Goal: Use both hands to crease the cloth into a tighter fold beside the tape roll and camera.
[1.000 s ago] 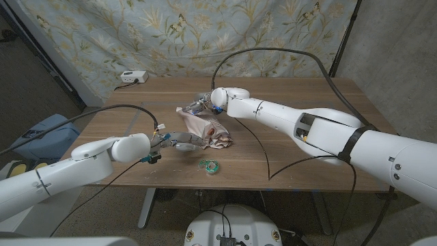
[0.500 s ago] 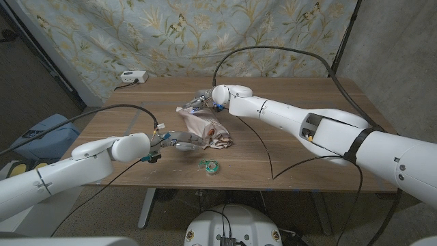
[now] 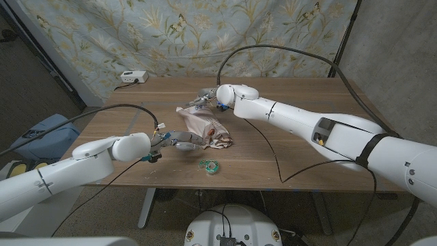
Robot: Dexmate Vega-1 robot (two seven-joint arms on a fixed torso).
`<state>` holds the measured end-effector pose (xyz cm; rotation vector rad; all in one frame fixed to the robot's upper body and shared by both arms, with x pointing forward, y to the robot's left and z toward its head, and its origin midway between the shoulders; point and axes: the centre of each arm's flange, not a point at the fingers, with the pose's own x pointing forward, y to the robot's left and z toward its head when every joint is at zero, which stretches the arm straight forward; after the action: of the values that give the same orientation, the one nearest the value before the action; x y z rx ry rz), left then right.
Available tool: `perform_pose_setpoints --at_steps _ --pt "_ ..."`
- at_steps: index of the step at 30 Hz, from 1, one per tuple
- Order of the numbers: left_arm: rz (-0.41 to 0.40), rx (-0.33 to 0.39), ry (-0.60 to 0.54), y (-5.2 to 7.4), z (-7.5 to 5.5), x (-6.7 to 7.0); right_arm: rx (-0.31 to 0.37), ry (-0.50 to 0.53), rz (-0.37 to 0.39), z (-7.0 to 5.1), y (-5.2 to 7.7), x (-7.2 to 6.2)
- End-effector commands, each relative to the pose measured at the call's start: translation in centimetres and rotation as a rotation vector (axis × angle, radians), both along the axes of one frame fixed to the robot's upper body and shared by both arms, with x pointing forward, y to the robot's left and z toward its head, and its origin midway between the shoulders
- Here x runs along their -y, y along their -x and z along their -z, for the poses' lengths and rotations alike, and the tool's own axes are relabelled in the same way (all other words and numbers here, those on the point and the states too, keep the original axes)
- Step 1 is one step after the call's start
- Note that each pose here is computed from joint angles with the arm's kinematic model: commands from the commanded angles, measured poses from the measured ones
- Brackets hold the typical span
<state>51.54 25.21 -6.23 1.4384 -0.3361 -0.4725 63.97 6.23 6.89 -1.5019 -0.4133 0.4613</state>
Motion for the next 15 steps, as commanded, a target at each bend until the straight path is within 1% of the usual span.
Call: perform_pose_setpoints --at_steps 1,6,7,10,15 --pt "0.009 0.002 -0.006 0.0 -0.1 0.2 0.018 -0.01 0.029 0.4 1.7 1.9" --pt "0.012 0.002 -0.006 -0.1 -0.1 0.3 0.016 -0.022 0.044 0.6 2.2 2.5" --pt "0.011 0.005 -0.007 -0.1 -0.1 0.3 0.016 -0.027 0.049 0.7 2.4 2.9" --pt "0.013 0.006 -0.008 -0.1 -0.2 0.3 0.017 -0.032 0.059 0.9 2.7 3.3" --pt "0.015 0.005 -0.012 -0.1 -0.2 0.2 0.021 -0.035 0.074 1.2 3.1 3.8"
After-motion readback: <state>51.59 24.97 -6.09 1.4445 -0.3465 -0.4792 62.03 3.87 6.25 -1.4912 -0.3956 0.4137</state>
